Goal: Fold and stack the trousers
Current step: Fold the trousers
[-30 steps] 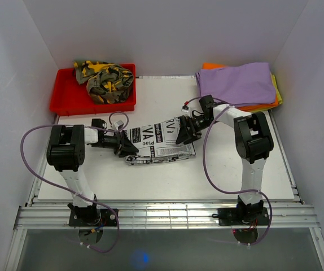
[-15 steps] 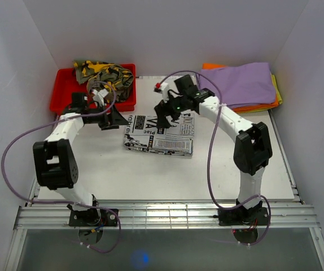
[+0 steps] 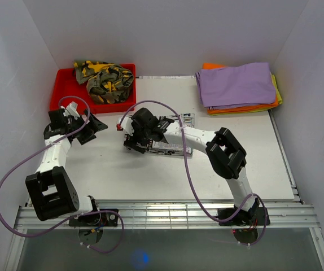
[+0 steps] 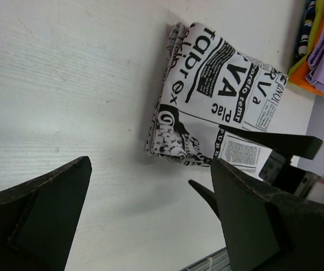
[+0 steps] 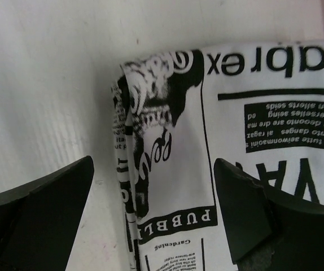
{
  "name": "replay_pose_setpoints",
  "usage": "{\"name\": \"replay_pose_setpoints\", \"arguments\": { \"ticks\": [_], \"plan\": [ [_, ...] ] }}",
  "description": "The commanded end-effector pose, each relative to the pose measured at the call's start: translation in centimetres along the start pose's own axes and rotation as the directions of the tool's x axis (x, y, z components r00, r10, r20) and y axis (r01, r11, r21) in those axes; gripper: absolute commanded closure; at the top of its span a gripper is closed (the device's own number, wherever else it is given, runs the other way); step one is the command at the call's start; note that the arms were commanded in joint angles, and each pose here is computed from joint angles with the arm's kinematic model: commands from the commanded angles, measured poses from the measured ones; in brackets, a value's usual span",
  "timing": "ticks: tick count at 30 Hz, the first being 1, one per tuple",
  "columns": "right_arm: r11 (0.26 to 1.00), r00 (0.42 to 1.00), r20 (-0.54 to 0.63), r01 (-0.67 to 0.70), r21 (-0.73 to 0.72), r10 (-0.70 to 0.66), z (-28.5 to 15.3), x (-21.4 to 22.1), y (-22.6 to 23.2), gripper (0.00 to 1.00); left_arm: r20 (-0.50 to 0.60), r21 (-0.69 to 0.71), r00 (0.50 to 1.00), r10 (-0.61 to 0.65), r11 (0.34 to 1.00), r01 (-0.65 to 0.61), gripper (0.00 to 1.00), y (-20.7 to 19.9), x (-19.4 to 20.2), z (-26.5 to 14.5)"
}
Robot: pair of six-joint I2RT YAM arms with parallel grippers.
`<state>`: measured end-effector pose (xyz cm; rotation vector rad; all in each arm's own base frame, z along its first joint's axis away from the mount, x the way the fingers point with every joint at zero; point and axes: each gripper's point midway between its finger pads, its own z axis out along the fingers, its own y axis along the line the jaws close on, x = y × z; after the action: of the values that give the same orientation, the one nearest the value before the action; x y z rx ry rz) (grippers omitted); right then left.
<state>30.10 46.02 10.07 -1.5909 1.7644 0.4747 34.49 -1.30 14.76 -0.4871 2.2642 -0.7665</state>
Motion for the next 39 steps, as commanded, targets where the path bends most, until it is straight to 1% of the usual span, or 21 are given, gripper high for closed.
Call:
{"name": "replay_pose_setpoints", "arguments": {
  "ticks": [1, 3, 5, 7, 9, 11, 12, 13, 14, 15, 16, 17, 20, 22, 23, 28, 32, 34, 36, 37, 39],
  "plan": [
    [0.992, 0.996, 0.003, 0.091, 0.086, -0.092, 1.7, 0.9, -1.6, 0.07, 0.049, 0.007, 0.998, -0.035, 0.999, 0.035, 0.02, -0.4, 0.1, -0.4],
    [0.99, 0.993, -0.028, 0.114, 0.078, -0.112, 2.7, 2.1, -1.3, 0.07, 0.035, -0.008, 0.997, -0.075, 0.997, 0.075, 0.02, 0.3, 0.8, 0.1],
    [0.991, 0.992, -0.034, 0.127, 0.052, -0.125, 3.4, 2.6, -0.5, 0.08, 0.049, -0.063, 0.994, -0.096, 0.993, 0.099, 0.02, 1.6, 1.1, 0.5],
    [0.988, 0.987, -0.059, 0.152, 0.025, -0.15, 4.4, 3.9, 0.3, 0.09, 0.056, -0.074, 0.994, -0.096, 0.992, 0.1, 0.02, 2.1, 1.1, 0.8],
    [0.987, 0.983, -0.09, 0.162, 0.016, -0.16, 5.4, 5.5, 0.7, 0.12, 0.014, -0.049, 0.993, -0.114, 0.992, 0.114, 0.02, 2.1, 1.8, 1.5],
    [0.984, 0.978, -0.118, 0.176, 0.028, -0.171, 5.9, 6.4, 0.5, 0.25, -0.03, -0.025, 0.994, -0.107, 0.994, 0.106, 0.02, 1.8, 2.5, 2.2],
    [0.983, 0.977, -0.123, 0.179, 0.03, -0.174, 6.1, 6.6, 0.4, 0.32, -0.053, -0.039, 0.992, -0.116, 0.993, 0.114, 0.02, 2.1, 3.2, 2.9],
    [0.983, 0.977, -0.12, 0.179, 0.034, -0.174, 6.0, 6.5, 0.2, 0.47, -0.054, -0.052, 0.99, -0.131, 0.99, 0.128, 0.02, 2.4, 3.4, 3.2],
    [0.983, 0.979, -0.107, 0.18, 0.038, -0.175, 5.7, 5.9, 0.1, 0.54, -0.068, -0.059, 0.982, -0.174, 0.984, 0.17, 0.02, 2.6, 4.3, 3.5],
    [0.983, 0.98, -0.091, 0.18, 0.034, -0.176, 5.4, 5.3, 0.0, 0.65, -0.062, -0.042, 0.981, -0.182, 0.983, 0.179, 0.02, 2.5, 4.4, 3.9],
    [0.985, 0.983, -0.065, 0.172, 0.027, -0.169, 5.2, 4.5, -0.1, 0.87, -0.072, -0.027, 0.978, -0.196, 0.981, 0.194, 0.02, 2.3, 4.8, 4.1],
    [0.985, 0.984, -0.053, 0.17, 0.028, -0.168, 4.9, 4.1, -0.1, 0.92, -0.096, -0.002, 0.974, -0.204, 0.979, 0.205, 0.02, 1.7, 5.4, 4.3],
    [0.988, 0.989, -0.006, 0.148, 0.035, -0.148, 3.7, 2.2, -0.5, 0.92, -0.112, 0.022, 0.97, -0.217, 0.975, 0.221, 0.02, 0.8, 6.1, 5.1],
    [0.991, 0.991, 0.013, 0.131, 0.03, -0.131, 3.4, 1.5, -0.7, 0.92, -0.126, 0.038, 0.958, -0.257, 0.964, 0.263, 0.02, 0.2, 6.4, 5.7],
    [0.992, 0.993, 0.015, 0.12, 0.023, -0.12, 3.2, 1.4, -0.6, 0.92, -0.147, 0.042, 0.956, -0.255, 0.964, 0.264, 0.02, -0.5, 6.9, 6.1],
    [0.995, 0.995, 0.033, 0.098, 0.002, -0.098, 2.5, 1.0, -0.1, 0.92, -0.179, 0.063, 0.947, -0.266, 0.958, 0.281, 0.02, -2.4, 7.5, 8.1],
    [0.996, 0.995, 0.051, 0.091, 0.001, -0.091, 2.0, 0.4, -0.2, 0.92, -0.255, 0.027, 0.916, -0.309, 0.945, 0.326, 0.02, -2.4, 9.8, 9.8],
    [0.997, 0.995, 0.06, 0.083, 0.0, -0.083, 1.8, 0.1, -0.3, 0.92, -0.26, 0.023, 0.913, -0.315, 0.943, 0.332, 0.02, -2.4, 10.0, 10.1],
    [0.997, 0.995, 0.068, 0.075, -0.001, -0.075, 1.6, -0.1, -0.4, 0.92, -0.249, 0.04, 0.907, -0.339, 0.932, 0.36, 0.05, -2.6, 9.8, 10.3],
    [0.998, 0.996, 0.068, 0.061, -0.008, -0.06, 1.6, 0.0, -0.4, 0.92, -0.253, 0.041, 0.9, -0.354, 0.926, 0.376, 0.13, -2.6, 10.0, 10.3],
    [0.999, 0.996, 0.072, 0.05, -0.017, -0.049, 1.5, 0.0, -0.4, 0.92, -0.284, 0.033, 0.876, -0.391, 0.909, 0.416, 0.2, -2.8, 11.2, 10.6]
  ]
}}
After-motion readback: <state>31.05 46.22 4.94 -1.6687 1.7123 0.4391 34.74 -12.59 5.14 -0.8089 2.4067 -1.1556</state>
